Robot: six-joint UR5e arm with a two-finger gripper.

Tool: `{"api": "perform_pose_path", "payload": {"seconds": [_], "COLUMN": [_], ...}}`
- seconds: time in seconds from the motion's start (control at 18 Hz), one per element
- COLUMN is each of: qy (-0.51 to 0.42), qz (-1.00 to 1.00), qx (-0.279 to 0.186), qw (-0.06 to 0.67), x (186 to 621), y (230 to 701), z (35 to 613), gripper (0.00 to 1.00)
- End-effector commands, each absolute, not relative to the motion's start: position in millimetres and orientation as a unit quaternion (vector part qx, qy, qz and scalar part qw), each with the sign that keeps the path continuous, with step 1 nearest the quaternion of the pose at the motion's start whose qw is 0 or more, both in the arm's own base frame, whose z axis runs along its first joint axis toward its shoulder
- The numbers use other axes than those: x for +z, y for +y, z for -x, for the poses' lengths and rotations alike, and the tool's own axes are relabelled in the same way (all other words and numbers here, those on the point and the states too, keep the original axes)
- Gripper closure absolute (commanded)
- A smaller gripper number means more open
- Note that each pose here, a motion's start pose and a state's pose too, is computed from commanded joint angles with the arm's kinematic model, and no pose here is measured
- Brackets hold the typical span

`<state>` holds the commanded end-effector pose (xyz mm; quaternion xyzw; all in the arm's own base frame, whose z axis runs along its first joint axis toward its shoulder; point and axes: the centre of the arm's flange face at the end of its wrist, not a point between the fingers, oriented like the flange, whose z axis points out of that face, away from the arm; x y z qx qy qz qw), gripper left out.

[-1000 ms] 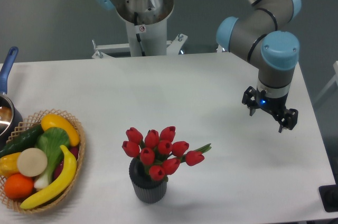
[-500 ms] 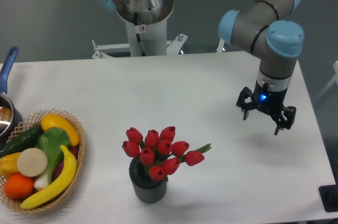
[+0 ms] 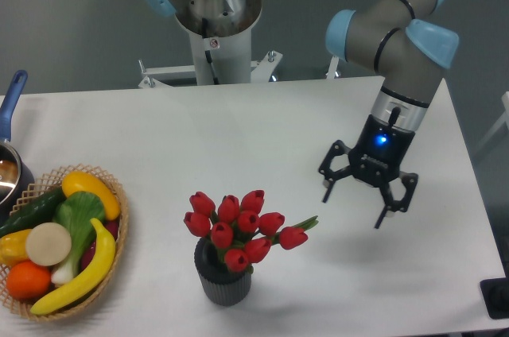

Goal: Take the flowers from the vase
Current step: 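Lower the open gripper around the tulip stems above the vase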

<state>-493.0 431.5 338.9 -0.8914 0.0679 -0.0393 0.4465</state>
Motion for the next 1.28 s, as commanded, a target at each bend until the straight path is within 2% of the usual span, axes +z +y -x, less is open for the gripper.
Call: {"api": "perform_pose_path", "payload": {"seconds": [0.39,0.83,1.28], "qy": [0.094,0.084,0.083], "qz": [0.869,0.814,0.814], "qx": [-0.093,-0.163,-0.177], "qw": [0.476,0.551,0.546], "x": [320,299,279], "y": [472,478,486], "z": [463,458,457], "gripper": [0.0,0.0,0.0]}}
